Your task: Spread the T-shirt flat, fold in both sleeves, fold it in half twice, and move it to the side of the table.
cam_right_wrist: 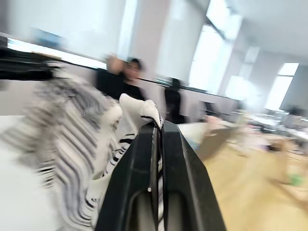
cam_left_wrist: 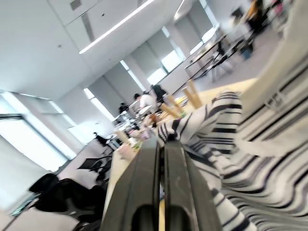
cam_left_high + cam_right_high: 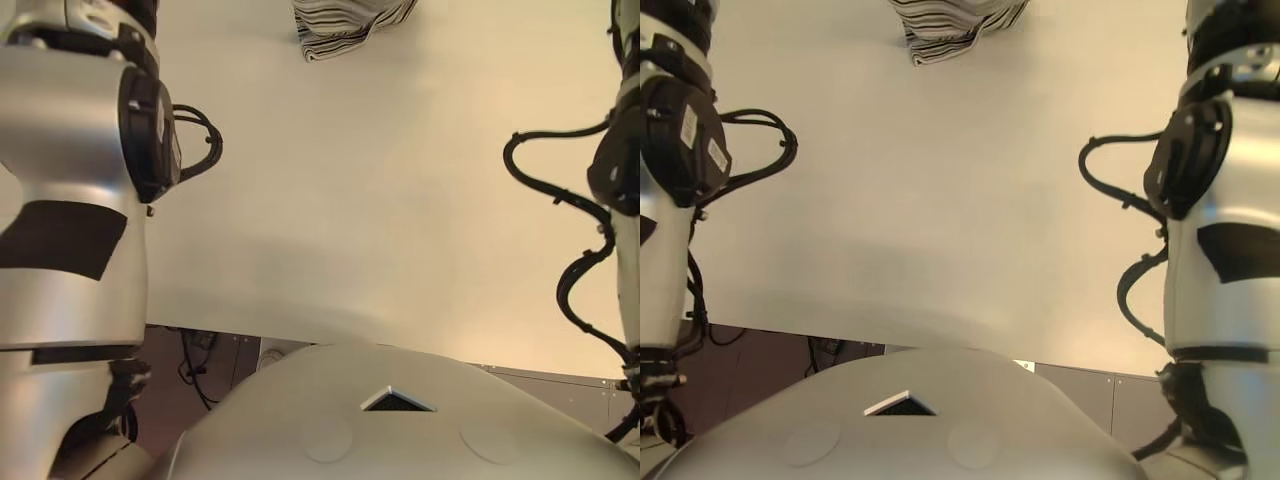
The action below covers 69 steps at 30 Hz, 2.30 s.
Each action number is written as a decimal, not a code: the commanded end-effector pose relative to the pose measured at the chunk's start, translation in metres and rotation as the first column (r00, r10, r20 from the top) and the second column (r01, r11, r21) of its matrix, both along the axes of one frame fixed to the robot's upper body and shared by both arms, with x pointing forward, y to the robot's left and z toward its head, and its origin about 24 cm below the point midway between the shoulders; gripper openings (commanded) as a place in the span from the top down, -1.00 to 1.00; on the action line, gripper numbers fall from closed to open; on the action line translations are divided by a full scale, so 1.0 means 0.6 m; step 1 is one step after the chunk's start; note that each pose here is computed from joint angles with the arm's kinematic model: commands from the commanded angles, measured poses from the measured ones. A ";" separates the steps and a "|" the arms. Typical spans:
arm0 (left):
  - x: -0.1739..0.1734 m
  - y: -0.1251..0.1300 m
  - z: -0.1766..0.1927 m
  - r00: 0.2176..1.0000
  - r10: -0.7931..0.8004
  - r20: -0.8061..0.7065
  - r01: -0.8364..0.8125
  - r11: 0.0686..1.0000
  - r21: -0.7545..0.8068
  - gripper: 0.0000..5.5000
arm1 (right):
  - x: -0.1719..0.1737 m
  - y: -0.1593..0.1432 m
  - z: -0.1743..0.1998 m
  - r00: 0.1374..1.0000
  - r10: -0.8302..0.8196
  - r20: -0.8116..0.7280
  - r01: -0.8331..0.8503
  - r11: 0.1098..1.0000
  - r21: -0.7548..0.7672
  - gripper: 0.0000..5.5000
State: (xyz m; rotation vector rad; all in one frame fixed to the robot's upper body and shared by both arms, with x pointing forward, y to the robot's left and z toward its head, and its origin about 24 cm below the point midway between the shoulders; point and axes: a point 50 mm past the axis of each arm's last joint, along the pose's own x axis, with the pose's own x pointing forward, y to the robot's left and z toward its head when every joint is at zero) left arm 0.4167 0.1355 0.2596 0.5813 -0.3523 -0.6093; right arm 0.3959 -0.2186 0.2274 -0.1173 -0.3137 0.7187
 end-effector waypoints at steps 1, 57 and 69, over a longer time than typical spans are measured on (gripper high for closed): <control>-0.008 0.037 0.012 1.000 -0.027 0.012 0.027 0.999 0.017 0.98 | -0.022 -0.061 0.015 0.999 -0.047 0.019 0.046 0.997 0.056 1.00; -0.386 0.127 -0.337 0.334 -0.294 -0.895 0.835 0.533 0.136 0.98 | -0.420 0.066 -0.218 0.493 0.395 -0.775 -0.726 0.678 -0.117 1.00; -0.363 0.112 -0.196 0.239 -0.462 -0.854 0.810 0.580 -0.087 0.46 | -0.342 0.010 -0.172 0.708 0.322 -0.629 -0.481 0.871 -0.095 0.41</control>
